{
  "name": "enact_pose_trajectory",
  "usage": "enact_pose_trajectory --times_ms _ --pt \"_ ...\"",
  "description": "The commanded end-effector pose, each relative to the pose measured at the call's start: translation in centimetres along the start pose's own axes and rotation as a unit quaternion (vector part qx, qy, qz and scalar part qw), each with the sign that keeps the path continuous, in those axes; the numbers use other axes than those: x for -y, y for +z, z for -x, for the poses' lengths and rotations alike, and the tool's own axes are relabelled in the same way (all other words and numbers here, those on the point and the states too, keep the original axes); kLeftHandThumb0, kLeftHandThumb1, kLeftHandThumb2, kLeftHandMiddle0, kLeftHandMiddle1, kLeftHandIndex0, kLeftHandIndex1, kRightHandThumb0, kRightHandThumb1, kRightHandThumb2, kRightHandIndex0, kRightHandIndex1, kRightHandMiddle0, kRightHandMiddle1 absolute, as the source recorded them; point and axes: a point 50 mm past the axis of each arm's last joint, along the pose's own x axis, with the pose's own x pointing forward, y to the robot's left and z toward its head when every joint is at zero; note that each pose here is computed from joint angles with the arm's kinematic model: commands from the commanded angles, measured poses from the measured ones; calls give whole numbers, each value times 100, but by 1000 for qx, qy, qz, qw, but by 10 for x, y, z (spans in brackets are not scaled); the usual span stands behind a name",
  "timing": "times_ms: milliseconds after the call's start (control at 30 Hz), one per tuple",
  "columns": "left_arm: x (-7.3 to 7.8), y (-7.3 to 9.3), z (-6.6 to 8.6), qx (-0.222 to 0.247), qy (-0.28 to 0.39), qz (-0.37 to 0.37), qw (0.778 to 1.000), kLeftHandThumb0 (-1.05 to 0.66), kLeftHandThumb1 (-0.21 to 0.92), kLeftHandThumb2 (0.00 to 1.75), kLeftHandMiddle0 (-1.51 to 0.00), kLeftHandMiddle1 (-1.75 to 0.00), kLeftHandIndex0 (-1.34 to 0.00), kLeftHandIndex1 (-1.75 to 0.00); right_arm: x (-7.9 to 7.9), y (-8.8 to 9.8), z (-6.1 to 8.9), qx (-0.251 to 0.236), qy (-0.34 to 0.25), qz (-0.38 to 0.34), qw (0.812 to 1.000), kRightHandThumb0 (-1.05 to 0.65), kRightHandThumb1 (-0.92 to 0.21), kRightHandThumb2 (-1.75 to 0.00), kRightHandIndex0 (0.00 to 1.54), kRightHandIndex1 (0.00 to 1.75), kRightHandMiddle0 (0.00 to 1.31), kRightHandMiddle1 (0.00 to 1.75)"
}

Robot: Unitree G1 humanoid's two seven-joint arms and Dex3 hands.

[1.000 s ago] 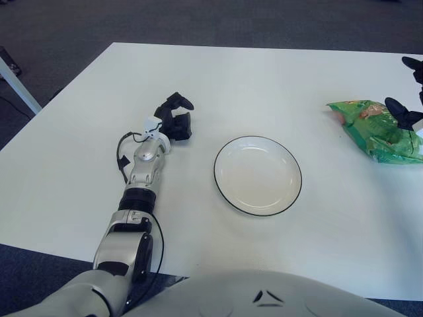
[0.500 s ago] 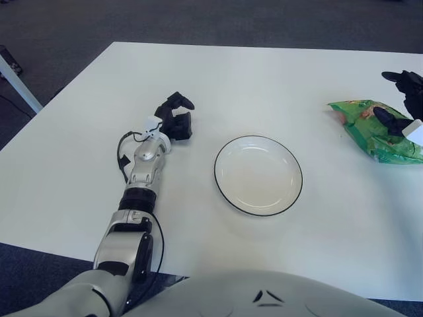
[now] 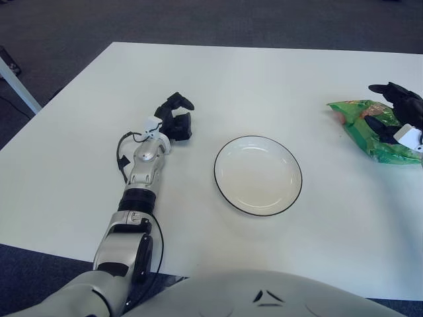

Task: Put the snack into the plate.

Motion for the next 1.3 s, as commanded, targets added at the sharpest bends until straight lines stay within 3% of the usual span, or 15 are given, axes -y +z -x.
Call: enact_pose_trajectory --times_ms 0,533,1267 --pt "0 -34 20 -75 13 13 997 -47 35 127 -120 -175 -58 -175 -2 2 -4 7 12 7 1000 -103 -92 -100 0 0 0 57" --pt "-3 -33 17 -73 14 12 997 -46 36 126 -117 -175 -58 -175 -22 -4 -11 -18 75 16 997 -103 -92 -101 0 0 0 52" --pt "-9 -32 15 -67 19 9 998 -46 37 125 -116 -175 -57 -175 -35 -25 -13 -94 91 -10 991 -101 -92 -90 0 0 0 68"
